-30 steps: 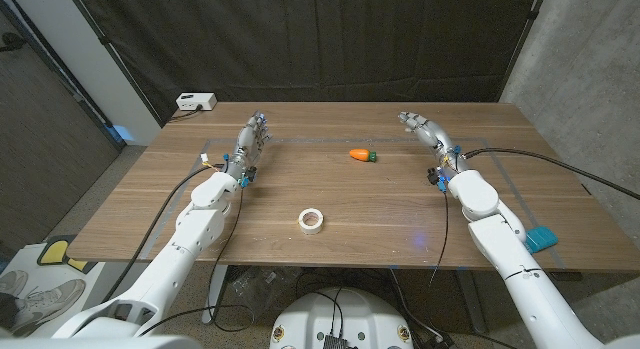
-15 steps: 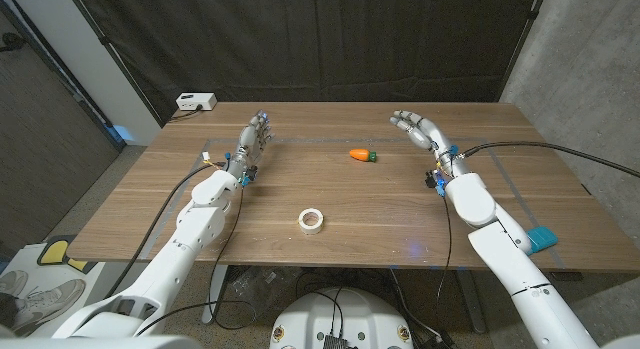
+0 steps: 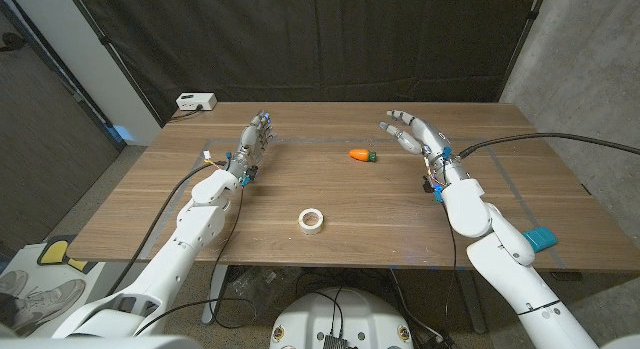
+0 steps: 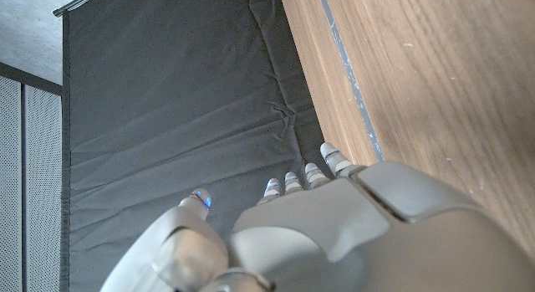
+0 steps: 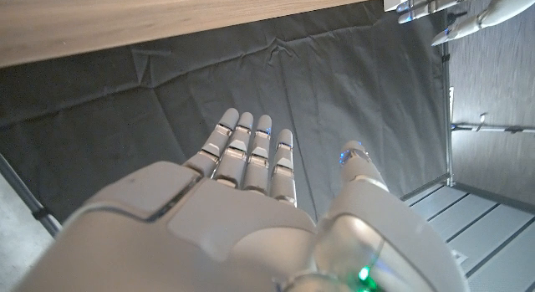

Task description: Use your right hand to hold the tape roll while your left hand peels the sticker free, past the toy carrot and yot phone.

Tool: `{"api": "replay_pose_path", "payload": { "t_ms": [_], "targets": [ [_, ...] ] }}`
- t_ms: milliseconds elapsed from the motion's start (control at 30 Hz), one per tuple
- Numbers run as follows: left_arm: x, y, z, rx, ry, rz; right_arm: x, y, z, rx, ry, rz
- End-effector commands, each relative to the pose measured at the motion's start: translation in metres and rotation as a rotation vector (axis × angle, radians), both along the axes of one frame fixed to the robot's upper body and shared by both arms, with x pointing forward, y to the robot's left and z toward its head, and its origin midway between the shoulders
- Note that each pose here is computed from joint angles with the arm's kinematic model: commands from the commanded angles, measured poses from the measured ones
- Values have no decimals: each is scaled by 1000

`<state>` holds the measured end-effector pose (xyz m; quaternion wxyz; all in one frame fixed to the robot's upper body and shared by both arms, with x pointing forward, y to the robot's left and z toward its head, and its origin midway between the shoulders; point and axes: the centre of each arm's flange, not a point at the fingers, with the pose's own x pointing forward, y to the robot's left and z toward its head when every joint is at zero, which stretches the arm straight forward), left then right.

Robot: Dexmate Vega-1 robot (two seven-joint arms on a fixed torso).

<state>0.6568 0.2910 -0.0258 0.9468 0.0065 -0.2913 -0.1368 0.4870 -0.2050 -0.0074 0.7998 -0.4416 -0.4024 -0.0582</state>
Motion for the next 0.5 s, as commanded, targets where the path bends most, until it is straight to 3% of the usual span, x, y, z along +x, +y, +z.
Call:
{"api": "replay_pose_path", "payload": {
  "t_ms": [33, 500],
  "targets": [
    [0, 0, 2, 8, -2, -12, -28, 20, 2, -128, -55, -58],
    [-4, 2, 1, 21, -5, -28, -57, 45, 1, -251, -89, -129]
  ]
}}
